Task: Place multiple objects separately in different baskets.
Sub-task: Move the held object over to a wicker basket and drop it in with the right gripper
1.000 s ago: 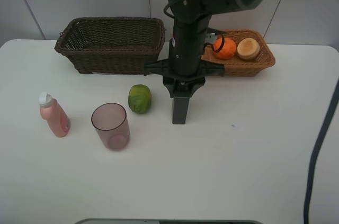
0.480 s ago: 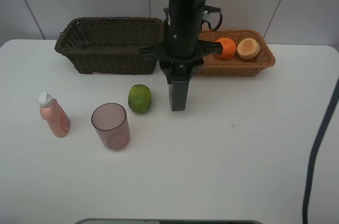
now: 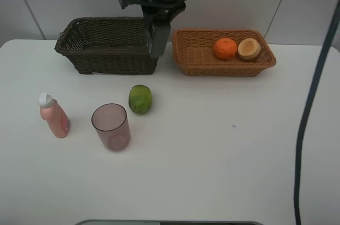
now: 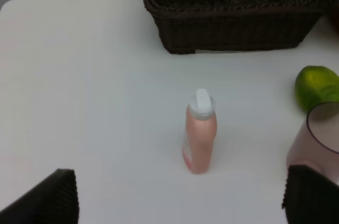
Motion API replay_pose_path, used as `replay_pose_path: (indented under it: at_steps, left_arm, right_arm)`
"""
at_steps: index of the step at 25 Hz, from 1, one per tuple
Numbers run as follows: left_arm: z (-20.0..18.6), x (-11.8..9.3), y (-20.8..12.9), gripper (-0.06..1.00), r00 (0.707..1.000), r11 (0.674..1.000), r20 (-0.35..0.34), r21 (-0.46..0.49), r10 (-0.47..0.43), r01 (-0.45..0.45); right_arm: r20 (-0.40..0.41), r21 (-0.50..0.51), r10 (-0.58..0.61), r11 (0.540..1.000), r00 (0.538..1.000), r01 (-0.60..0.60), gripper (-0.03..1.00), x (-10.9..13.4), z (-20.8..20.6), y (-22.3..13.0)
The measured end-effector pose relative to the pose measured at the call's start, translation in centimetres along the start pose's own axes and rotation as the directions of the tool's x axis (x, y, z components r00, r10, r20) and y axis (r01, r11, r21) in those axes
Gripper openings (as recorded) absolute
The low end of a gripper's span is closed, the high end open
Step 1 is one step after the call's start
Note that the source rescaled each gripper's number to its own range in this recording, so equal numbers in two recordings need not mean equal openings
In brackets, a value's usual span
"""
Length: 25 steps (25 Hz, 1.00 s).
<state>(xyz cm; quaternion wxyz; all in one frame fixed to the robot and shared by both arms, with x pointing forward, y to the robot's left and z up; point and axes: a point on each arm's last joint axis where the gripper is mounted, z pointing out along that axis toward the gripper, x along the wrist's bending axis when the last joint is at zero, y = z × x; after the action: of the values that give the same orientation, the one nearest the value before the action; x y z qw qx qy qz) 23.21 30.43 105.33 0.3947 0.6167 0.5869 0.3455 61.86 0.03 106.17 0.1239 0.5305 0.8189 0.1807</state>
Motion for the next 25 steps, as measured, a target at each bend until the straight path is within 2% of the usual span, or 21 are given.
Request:
replay_pose_path:
  at_steps: [7, 15, 22, 25]
  left_arm:
    - [0.0, 0.0, 0.0, 0.99, 1.0, 1.0, 0.0, 0.0, 0.0, 0.0]
    - [0.0, 0.0, 0.0, 0.99, 1.0, 1.0, 0.0, 0.0, 0.0, 0.0]
    - [0.0, 0.0, 0.0, 0.99, 1.0, 1.0, 0.0, 0.0, 0.0, 0.0]
    - [0.0, 0.0, 0.0, 0.99, 1.0, 1.0, 0.0, 0.0, 0.0, 0.0]
  right_arm:
    - [-0.024, -0.139, -0.014, 0.99, 1.0, 0.01, 0.01, 0.1, 0.0, 2.5]
    - [-0.052, -0.347, -0.046, 0.938, 0.998, 0.025, 0.01, 0.8, 3.1, 4.5]
    - [-0.077, -0.418, -0.07, 0.908, 0.995, 0.031, 0.01, 1.7, 8.4, 4.7]
    - [-0.077, -0.428, -0.068, 0.903, 0.995, 0.029, 0.0, 1.3, 10.2, 4.6]
